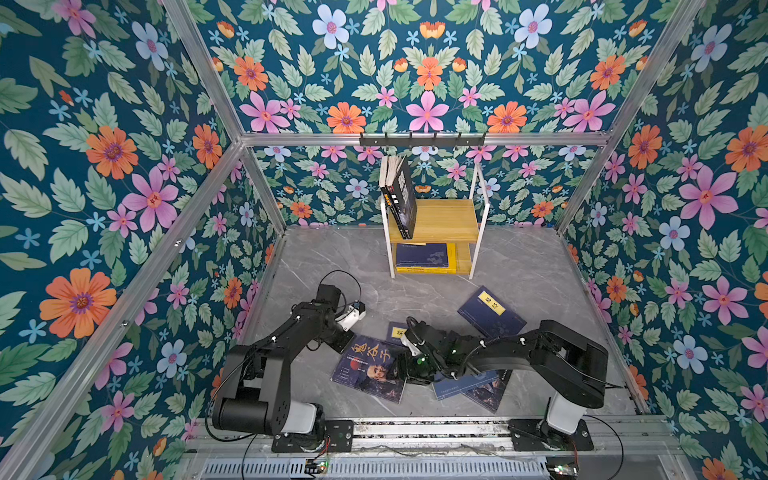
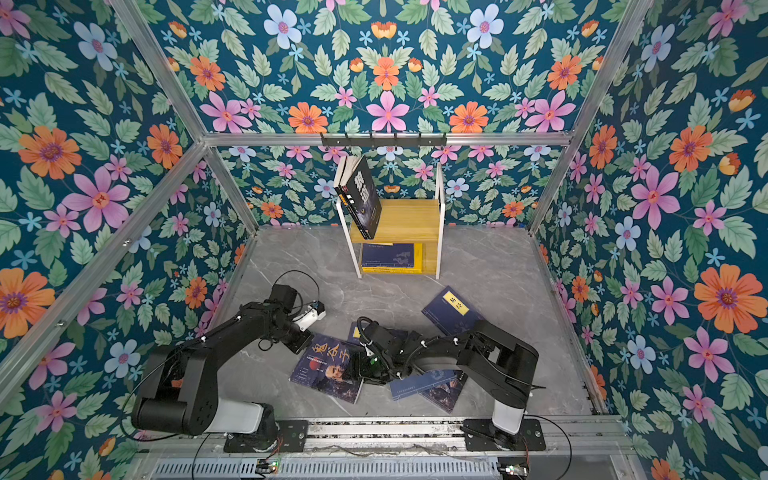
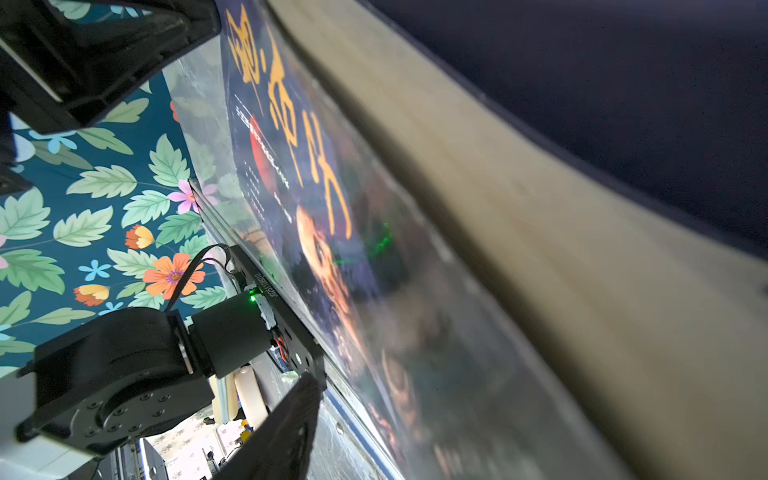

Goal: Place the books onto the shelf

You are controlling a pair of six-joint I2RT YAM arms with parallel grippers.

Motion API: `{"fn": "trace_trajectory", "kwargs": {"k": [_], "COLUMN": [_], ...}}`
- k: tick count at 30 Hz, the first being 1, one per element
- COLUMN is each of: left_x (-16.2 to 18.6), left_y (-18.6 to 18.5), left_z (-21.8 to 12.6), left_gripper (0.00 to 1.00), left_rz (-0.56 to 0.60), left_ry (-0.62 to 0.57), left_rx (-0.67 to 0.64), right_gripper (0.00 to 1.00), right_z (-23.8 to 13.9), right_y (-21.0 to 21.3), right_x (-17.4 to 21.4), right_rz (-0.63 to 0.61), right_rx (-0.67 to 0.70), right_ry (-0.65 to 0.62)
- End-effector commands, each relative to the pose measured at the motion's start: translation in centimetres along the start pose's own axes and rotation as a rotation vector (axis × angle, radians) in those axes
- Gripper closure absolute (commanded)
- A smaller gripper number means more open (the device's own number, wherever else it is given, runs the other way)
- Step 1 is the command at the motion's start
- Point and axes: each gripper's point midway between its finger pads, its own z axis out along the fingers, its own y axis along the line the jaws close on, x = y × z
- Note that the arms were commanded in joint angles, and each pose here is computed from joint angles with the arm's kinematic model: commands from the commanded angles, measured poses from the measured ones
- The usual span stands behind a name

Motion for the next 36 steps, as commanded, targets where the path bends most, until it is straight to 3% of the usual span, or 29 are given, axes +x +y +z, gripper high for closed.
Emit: {"fn": "trace_trajectory", "kwargs": {"k": [1,11,21,25,29,36], "left_x": [1.0,0.9,0.8,0.6,0.2,-2.6], "left_y": [-0.6,-0.7,-0.5,-0.4,-0.1,3.7], "left_z": [0.0,-0.1,-0.3,-0.5,-1.1,-6.0], "left_gripper": [0.92,0.92,0.91,0.91,0.75,0.32], "left_rz": [0.003,0.007,0.006,0.003,0.0,-0.06], "left_ry": [0.034,0.02,0.005,0.001,-0.031,-0.221], "left_rx": [0.023,0.028,0.02,0.017,-0.002,-0.181], "right_gripper": [0.37,0.64,0.69,0.77,0.99,1.0], "right_z": [-0.4,-1.7,-1.9,-2.4,-3.2,-6.6], "right_y": [-1.7,0.3,3.5,4.8,5.8,7.6], "right_x": [-0.9,-1.5,-2.0,-2.4,-2.9,-4.9], "right_rz": [0.0,-0.084,-0.198,-0.256,-0.306,-0.334], "right_rx": [0.087,0.04,-0.023,-0.048,-0.068,-0.188], "right_ry": [-0.069,-0.105,-0.098,-0.119,-0.149,-0.201]}}
